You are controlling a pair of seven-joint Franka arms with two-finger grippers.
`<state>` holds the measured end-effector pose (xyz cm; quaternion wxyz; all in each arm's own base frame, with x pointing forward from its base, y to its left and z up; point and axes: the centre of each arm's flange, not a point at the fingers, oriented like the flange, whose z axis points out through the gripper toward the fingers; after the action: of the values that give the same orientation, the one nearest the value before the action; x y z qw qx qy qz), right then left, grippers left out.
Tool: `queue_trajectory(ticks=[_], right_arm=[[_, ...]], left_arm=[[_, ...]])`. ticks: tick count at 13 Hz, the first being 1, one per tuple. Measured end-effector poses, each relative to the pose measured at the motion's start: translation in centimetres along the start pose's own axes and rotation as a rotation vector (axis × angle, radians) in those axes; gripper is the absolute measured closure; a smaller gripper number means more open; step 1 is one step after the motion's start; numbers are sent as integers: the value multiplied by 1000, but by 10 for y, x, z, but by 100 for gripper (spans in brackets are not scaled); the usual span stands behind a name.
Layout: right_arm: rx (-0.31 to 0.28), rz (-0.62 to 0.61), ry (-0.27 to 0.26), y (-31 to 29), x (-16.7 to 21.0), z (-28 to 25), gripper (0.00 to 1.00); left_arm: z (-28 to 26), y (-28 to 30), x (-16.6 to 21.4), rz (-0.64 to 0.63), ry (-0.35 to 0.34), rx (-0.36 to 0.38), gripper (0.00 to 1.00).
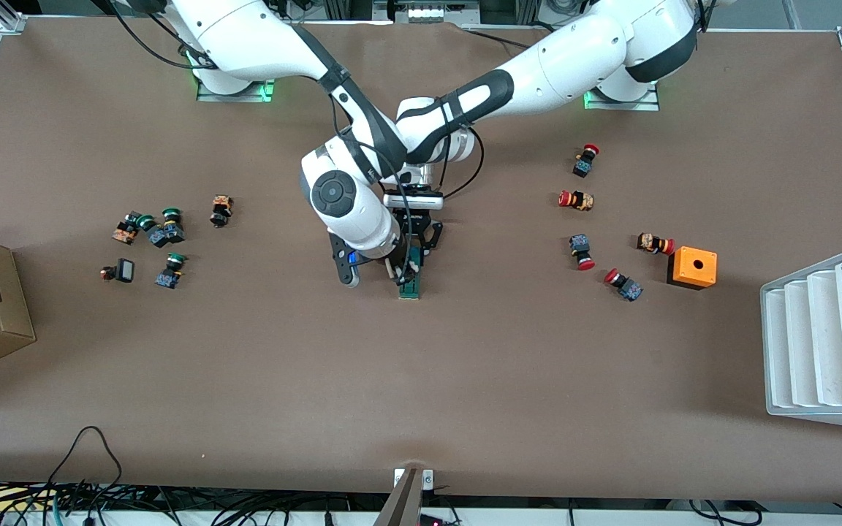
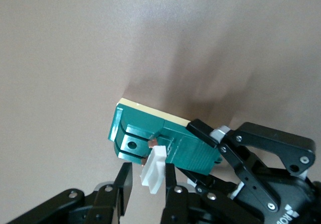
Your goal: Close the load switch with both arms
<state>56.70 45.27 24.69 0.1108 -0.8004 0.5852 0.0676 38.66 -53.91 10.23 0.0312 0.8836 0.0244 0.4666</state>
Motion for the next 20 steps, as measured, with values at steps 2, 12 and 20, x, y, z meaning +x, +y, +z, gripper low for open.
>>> queue_trajectory(ticks=[2, 12, 20], right_arm=[[-1, 0, 1, 0, 0, 2, 70], [15, 5, -3, -6, 3, -2, 74], [28, 16, -5, -16, 10, 2, 74]], left_arm=[[0, 0, 0, 0, 0, 0, 51], [0, 0, 0, 0, 0, 0, 51], [0, 0, 0, 0, 0, 0, 51]])
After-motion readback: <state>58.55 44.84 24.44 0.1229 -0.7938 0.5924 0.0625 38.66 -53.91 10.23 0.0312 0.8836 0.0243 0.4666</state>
